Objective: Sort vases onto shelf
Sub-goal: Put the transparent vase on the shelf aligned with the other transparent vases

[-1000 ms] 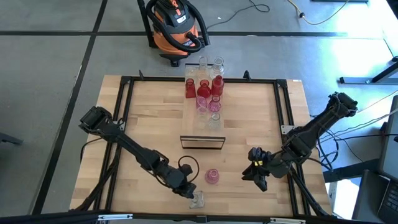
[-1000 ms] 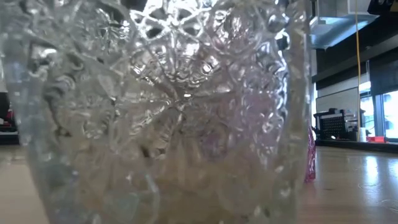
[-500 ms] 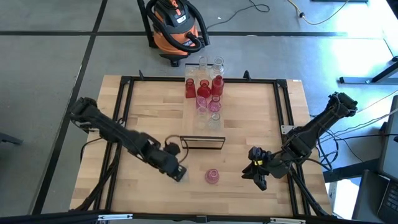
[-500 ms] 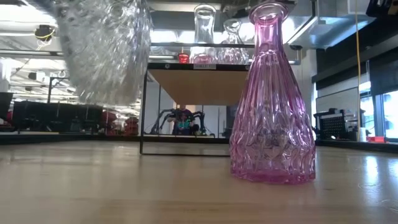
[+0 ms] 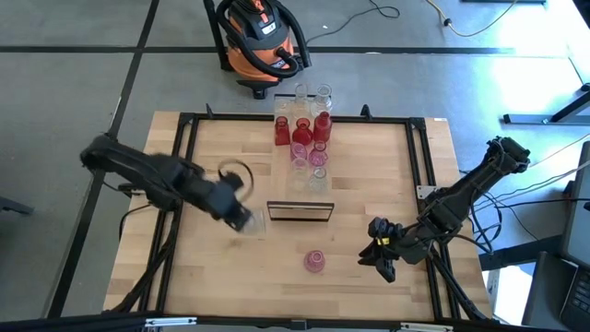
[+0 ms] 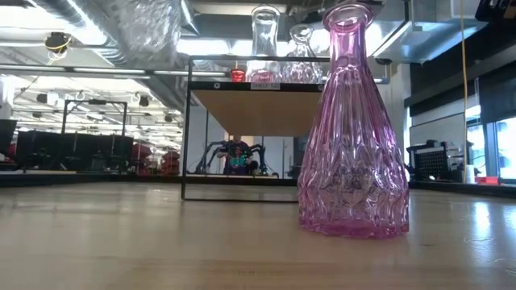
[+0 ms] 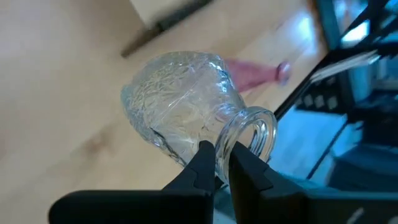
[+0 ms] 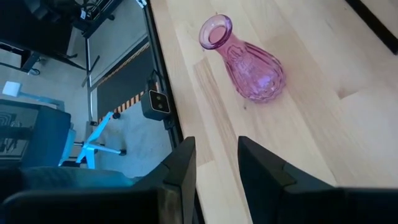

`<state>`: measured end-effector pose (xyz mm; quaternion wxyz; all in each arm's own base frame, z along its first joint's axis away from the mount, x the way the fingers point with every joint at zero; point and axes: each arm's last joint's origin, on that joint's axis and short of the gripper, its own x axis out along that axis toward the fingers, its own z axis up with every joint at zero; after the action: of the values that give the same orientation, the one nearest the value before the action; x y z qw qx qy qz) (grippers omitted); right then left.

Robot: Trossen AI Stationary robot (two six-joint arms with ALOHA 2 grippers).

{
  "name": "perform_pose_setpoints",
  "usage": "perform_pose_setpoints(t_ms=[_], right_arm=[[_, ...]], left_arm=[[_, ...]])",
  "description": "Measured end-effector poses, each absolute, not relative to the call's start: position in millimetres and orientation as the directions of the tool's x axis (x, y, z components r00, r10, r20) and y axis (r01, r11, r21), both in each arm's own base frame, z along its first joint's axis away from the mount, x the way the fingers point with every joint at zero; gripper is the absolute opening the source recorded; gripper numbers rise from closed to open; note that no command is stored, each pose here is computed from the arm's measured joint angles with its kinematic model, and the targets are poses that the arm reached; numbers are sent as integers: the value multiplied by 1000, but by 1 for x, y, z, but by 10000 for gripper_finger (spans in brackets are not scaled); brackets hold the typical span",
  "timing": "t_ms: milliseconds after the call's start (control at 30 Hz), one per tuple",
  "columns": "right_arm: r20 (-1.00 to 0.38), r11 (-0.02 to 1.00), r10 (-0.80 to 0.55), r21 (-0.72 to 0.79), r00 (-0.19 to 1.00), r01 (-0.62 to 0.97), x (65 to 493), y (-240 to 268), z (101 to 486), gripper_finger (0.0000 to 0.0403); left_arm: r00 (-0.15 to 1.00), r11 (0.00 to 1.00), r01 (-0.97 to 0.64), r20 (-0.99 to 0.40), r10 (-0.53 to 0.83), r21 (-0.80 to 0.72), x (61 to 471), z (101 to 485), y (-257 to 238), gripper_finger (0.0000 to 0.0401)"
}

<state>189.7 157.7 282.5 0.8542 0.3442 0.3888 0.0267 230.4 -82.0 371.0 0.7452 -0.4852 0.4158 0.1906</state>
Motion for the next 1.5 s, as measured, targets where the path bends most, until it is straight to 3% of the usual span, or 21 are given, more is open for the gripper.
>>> perform_pose_setpoints(t_ms=[233,600,900,1500], right_arm=[[-640,765,286,601,713,233,190,157,283,104],[-643,751,269,606,717,262,196,149,283,104],[-641,737,260,615,722,281,197,149,283,104],[-643,726,235,615,729,309,196,148,282,104]], left_arm=[[657,404,-678,-753,-42,-614,201,396,-21,16],[662,421,-626,-733,-159,-657,228,380,63,16],[629,436,-547,-695,-349,-714,259,354,85,16],[638,420,-532,-674,-373,-735,266,343,107,35]])
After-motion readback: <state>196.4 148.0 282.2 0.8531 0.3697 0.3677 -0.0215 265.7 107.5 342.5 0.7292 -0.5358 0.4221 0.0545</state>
